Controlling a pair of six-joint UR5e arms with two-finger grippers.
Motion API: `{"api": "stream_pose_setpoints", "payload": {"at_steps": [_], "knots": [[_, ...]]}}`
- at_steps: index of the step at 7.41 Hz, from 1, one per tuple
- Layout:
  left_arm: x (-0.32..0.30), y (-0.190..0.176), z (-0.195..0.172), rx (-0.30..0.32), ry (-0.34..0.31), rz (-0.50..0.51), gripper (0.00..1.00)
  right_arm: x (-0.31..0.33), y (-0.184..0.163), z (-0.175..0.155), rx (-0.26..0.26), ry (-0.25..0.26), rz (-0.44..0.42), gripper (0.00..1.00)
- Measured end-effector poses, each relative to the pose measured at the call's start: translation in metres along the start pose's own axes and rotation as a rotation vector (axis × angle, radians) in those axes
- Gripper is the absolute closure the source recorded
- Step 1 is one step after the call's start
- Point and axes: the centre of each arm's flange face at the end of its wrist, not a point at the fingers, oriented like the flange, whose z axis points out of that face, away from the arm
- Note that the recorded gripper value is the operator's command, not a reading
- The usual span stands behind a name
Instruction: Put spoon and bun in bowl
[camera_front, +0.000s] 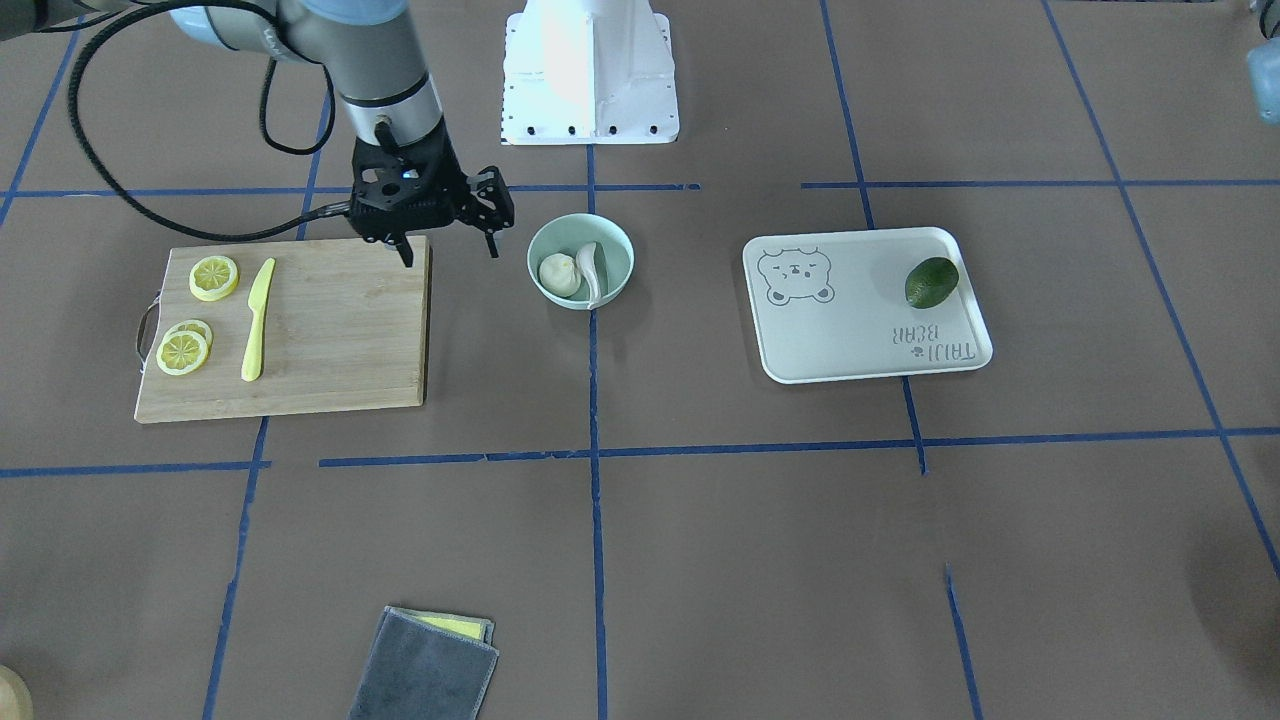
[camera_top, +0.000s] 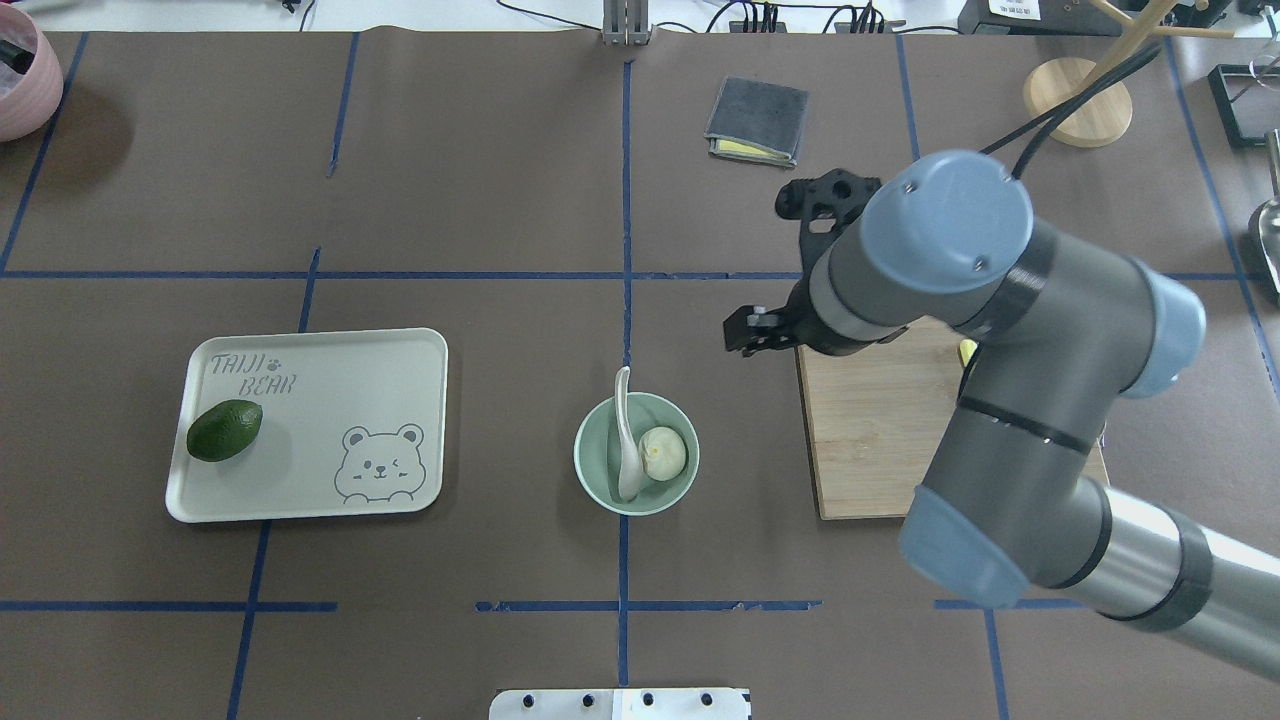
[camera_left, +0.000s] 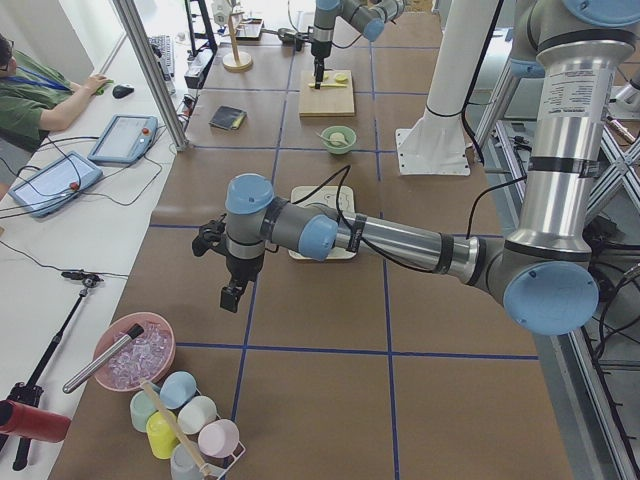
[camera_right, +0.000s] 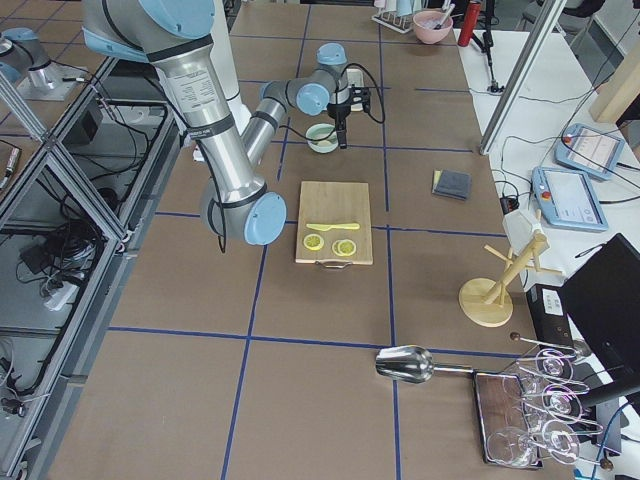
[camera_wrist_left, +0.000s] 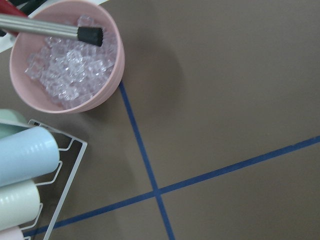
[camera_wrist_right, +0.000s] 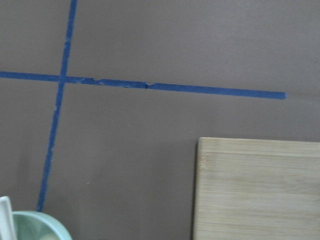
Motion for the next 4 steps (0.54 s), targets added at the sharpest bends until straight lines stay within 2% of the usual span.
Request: {"api": "stream_pose_setpoints", "payload": {"at_steps": [2, 4], "knots": [[-0.013, 0.004, 0.007, -0.065, 0.062, -0.067, 0.0, 0.098, -0.033, -0.019, -0.031, 0.02, -0.045, 0.0], [-0.021, 0.011, 0.011, -0.086, 0.103, -0.103, 0.0, 0.215, -0.055, -0.039, -0.066, 0.018, -0.064, 0.0]]}}
